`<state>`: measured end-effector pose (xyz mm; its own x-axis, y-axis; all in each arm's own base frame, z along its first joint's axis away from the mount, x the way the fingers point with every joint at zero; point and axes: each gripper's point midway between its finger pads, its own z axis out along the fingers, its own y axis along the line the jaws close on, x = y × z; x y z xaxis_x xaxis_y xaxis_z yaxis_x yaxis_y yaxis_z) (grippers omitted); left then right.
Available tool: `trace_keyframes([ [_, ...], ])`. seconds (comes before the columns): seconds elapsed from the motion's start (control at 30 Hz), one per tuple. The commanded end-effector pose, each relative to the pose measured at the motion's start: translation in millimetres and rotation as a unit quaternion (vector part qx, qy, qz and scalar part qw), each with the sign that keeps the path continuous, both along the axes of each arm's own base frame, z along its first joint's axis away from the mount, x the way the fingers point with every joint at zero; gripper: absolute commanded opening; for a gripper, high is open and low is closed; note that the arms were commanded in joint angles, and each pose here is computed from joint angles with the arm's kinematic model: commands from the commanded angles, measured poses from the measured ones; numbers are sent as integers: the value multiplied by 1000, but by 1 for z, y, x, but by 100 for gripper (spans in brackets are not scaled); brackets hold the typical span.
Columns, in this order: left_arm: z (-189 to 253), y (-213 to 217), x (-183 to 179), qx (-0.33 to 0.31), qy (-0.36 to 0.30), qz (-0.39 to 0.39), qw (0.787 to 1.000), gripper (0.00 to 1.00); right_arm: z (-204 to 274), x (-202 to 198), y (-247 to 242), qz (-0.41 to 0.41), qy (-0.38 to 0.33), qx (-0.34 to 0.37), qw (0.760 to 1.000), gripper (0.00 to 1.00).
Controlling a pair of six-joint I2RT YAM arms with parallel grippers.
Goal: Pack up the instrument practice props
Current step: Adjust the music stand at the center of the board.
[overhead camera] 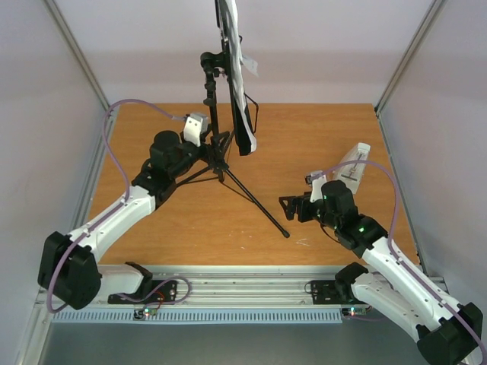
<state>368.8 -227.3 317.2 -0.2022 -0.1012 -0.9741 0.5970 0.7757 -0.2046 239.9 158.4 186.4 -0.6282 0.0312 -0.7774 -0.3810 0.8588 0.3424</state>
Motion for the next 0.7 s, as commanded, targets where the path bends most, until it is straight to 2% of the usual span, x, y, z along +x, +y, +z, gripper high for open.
trace_keyframes([
  [0.0,50,-2,6,-27,-100,5,995,58,-9,-3,-3,2,9,2,1000,98],
  [0.27,50,-13,8,-14,-104,-17,994,34,-20,-1,-5,-2,18,-1,1000,98],
  [0.37,50,-15,6,-9,-108,-26,994,15,-21,-2,-6,-5,18,1,1000,98],
  [0.47,51,-21,1,1,-114,-48,992,2,-20,-3,-7,-7,17,2,1000,99],
  [0.67,57,-36,-20,10,-135,-122,983,0,-17,-7,-11,-9,16,-2,1000,99],
])
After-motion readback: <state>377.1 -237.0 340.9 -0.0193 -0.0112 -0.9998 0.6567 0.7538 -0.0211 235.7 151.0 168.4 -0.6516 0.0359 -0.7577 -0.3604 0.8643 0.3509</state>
